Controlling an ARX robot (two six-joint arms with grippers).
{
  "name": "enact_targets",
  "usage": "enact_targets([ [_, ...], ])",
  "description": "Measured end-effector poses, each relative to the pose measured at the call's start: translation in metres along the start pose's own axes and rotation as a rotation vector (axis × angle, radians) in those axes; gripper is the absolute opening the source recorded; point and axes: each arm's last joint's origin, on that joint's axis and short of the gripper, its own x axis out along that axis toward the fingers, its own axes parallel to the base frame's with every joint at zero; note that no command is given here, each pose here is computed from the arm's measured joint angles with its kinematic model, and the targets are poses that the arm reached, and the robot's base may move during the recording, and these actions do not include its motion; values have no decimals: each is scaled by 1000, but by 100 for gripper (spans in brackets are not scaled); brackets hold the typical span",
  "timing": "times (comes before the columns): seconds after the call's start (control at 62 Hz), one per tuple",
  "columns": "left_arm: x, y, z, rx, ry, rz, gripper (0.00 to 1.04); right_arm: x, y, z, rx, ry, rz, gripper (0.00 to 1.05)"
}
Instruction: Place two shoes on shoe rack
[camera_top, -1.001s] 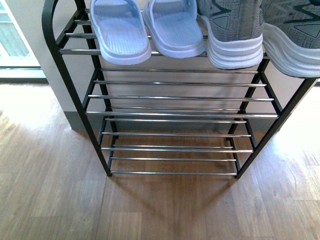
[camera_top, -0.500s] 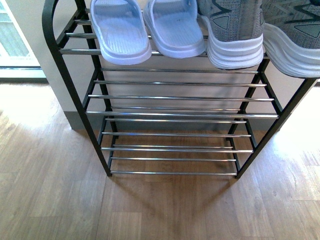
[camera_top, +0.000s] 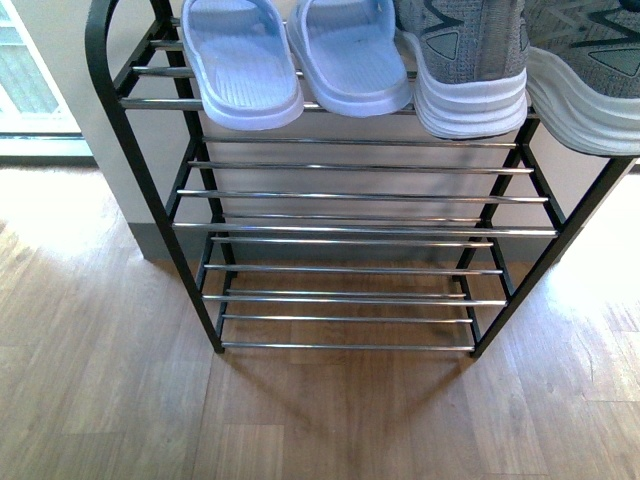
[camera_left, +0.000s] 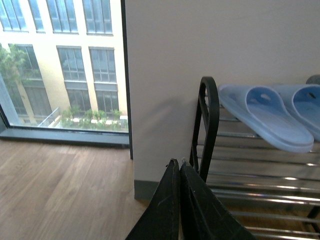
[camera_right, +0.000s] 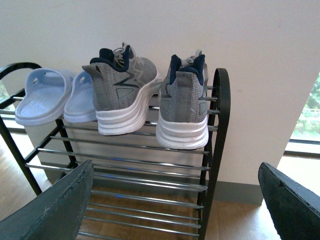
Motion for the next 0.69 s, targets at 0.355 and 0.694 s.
enact_targets([
  [0.355,0,0,0,0,5,0,1,0,0,0,0,0,0,95],
  [0.694,0,0,0,0,5,0,63,0,0,0,0,0,0,95],
])
